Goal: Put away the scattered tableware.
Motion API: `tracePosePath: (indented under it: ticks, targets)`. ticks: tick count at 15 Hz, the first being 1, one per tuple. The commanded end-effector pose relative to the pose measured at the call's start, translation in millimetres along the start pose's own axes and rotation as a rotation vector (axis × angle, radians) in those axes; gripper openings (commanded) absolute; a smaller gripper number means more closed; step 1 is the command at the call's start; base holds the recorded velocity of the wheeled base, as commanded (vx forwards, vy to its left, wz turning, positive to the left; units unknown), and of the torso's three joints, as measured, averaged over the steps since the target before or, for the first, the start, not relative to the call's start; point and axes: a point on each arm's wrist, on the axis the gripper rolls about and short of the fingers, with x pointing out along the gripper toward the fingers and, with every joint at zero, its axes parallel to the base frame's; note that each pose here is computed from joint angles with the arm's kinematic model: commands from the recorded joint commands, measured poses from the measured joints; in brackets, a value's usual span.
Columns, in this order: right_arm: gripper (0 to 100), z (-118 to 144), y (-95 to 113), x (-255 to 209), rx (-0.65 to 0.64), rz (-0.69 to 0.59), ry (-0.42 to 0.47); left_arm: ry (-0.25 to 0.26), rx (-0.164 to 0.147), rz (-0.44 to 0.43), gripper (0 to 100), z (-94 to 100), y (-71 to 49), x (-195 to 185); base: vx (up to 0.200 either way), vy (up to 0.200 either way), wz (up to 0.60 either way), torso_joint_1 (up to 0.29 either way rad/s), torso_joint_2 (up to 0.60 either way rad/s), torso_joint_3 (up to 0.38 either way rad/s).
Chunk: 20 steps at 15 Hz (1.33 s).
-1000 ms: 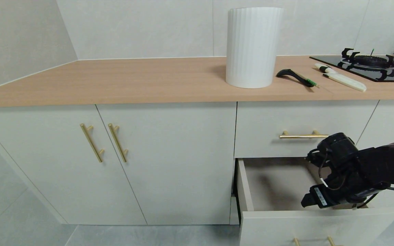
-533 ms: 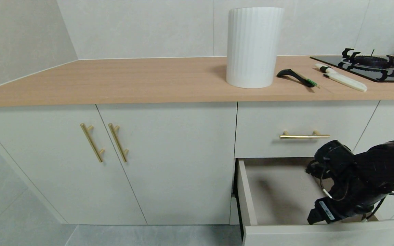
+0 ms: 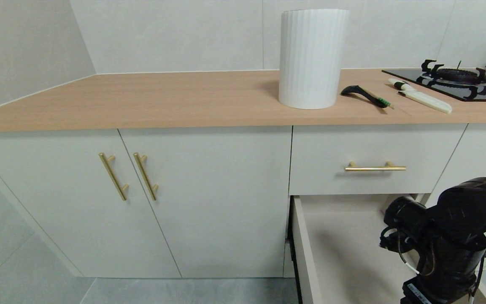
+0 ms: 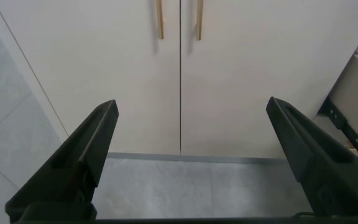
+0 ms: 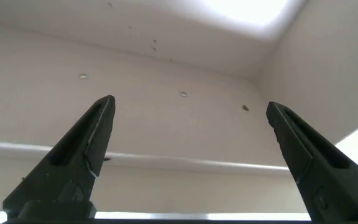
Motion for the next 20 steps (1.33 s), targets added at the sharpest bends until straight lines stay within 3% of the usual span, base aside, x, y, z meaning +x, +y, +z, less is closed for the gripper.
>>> tracePosePath:
  ticks: [1, 4, 6, 9, 14, 16, 20]
  targets:
    - [100, 2, 5, 6, -0.021, -0.003, 0.028, 0.001, -0.001, 0.000, 100, 0.1, 0.0, 0, 0.000, 0.000, 0.00, 0.000, 0.00, 0.000]
    - [100, 2, 6, 5, -0.020, -0.003, 0.024, 0.001, 0.001, 0.000, 100, 0.1, 0.0, 0, 0.000, 0.000, 0.00, 0.000, 0.00, 0.000]
    - [100, -1, 3, -11, -0.006, 0.004, -0.047, 0.001, -0.001, 0.000, 100, 0.1, 0.0, 0, 0.000, 0.000, 0.00, 0.000, 0.00, 0.000]
    - [100, -23, -6, -63, 0.030, 0.024, -0.252, 0.001, -0.001, 0.000, 100, 0.1, 0.0, 0, 0.000, 0.000, 0.00, 0.000, 0.00, 0.000]
    - [100, -93, -21, -147, 0.073, 0.137, -0.695, 0.001, -0.001, 0.000, 100, 0.1, 0.0, 0, 0.000, 0.000, 0.00, 0.000, 0.00, 0.000]
    - [100, -105, -24, -154, 0.079, 0.138, -0.753, 0.001, -0.001, 0.000, 100, 0.1, 0.0, 0, 0.000, 0.000, 0.00, 0.000, 0.00, 0.000]
    - [100, -98, -24, -158, 0.090, 0.146, -0.842, 0.001, -0.001, 0.000, 100, 0.1, 0.0, 0, 0.000, 0.000, 0.00, 0.000, 0.00, 0.000]
